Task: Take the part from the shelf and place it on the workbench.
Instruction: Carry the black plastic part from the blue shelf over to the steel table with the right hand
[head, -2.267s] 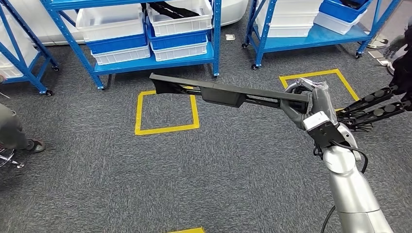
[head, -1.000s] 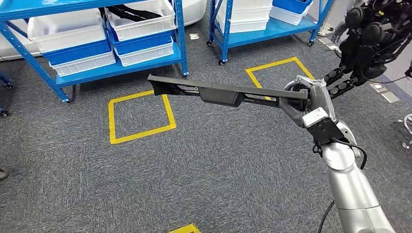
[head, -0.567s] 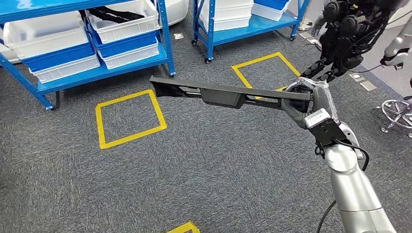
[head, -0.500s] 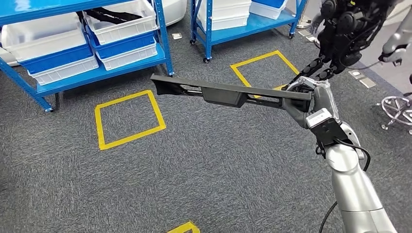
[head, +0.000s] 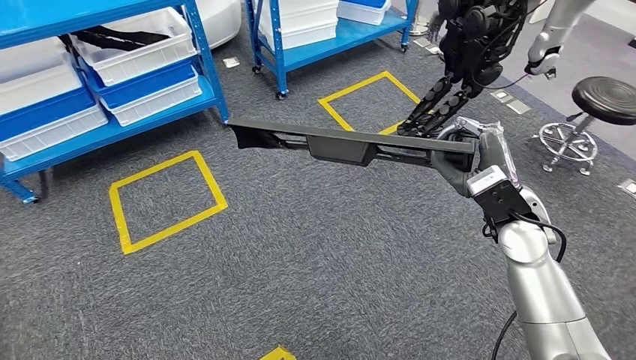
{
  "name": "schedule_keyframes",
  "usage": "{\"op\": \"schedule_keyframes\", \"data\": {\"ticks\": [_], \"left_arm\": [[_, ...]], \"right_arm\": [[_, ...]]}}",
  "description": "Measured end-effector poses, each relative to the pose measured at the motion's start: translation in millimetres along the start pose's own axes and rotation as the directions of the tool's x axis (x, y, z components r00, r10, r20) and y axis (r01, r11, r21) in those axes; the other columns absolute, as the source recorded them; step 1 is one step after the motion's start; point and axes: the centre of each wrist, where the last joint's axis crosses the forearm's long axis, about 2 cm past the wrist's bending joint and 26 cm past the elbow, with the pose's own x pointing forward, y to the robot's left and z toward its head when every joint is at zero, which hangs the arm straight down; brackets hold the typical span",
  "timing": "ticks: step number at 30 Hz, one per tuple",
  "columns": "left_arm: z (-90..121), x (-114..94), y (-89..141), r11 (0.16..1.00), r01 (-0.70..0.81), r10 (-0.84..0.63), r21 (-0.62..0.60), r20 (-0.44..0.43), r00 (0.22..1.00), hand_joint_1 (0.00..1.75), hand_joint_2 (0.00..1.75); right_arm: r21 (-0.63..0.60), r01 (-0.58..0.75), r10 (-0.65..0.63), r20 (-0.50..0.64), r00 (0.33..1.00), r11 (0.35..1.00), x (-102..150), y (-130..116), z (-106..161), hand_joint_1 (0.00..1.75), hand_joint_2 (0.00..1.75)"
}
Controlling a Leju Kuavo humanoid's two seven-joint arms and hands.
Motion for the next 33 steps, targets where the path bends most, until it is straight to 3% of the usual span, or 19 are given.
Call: {"op": "schedule_keyframes", "data": {"ticks": [33], "left_arm": [[-0.6,-0.1,0.6,1.0,-0.008,0.008,0.002,0.015,1.0,0.0,1.75]], "right_arm": [[-0.008,-0.002,0.002,0.002,1.0,1.0,-0.3,1.2,-3.2,1.75,1.75]]}}
